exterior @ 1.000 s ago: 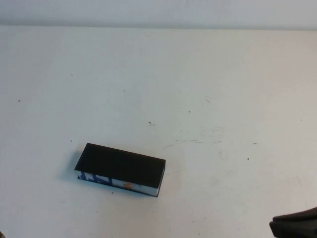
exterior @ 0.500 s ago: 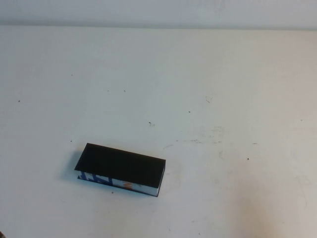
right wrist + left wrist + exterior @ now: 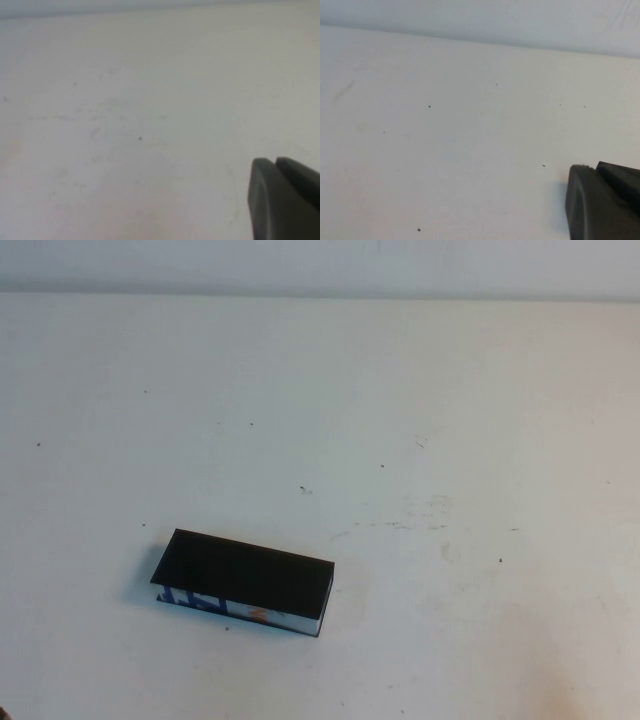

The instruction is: Return glasses to glasses case

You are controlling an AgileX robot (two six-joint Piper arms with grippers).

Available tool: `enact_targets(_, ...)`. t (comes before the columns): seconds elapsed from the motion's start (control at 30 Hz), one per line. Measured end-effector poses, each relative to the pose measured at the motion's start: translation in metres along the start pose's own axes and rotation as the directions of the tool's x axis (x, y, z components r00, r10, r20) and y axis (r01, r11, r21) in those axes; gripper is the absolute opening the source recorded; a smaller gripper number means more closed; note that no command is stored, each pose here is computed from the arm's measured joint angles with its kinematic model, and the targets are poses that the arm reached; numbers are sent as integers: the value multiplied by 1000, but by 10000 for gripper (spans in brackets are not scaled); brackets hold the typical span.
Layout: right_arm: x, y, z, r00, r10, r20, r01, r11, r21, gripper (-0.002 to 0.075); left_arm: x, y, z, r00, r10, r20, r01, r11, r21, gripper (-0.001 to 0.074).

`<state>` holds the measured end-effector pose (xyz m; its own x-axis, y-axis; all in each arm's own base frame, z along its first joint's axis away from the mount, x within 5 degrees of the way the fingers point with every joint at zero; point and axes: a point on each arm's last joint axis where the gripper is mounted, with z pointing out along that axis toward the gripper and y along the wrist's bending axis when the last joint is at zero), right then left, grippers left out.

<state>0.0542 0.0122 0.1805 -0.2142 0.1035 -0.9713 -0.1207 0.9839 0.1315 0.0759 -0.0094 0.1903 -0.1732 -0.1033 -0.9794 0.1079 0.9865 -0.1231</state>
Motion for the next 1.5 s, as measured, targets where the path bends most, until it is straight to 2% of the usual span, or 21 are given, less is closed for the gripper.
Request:
enact_targets(0.1,6,2,0,998,10,-61,-11,1000,-20,-11,0,0,0,1000,0,0,0,1000,0,-4)
enact_targets(0.33,6,5,0,994,89,-71,-92,995,-48,-11,0,0,0,1000,0,0,0,1000,0,-4)
enact_targets(1.07,6,5,0,993,94,-70,-98,994,-50,-11,0,0,0,1000,2,-1,-2,1000,1,-4)
enact_targets(1.23,6,5,0,993,94,-70,-98,994,-50,-11,-3,3,0,1000,4,30,-3,1000,-30,-4)
enact_targets(1.4,6,5,0,993,97,-70,-100,994,-51,-11,-7,3,-2,988,133,78,-129,991,-46,-4)
enact_targets(1.5,6,6,0,991,116,-69,-120,991,-56,-11,-6,5,-5,988,128,81,-122,989,-81,-4)
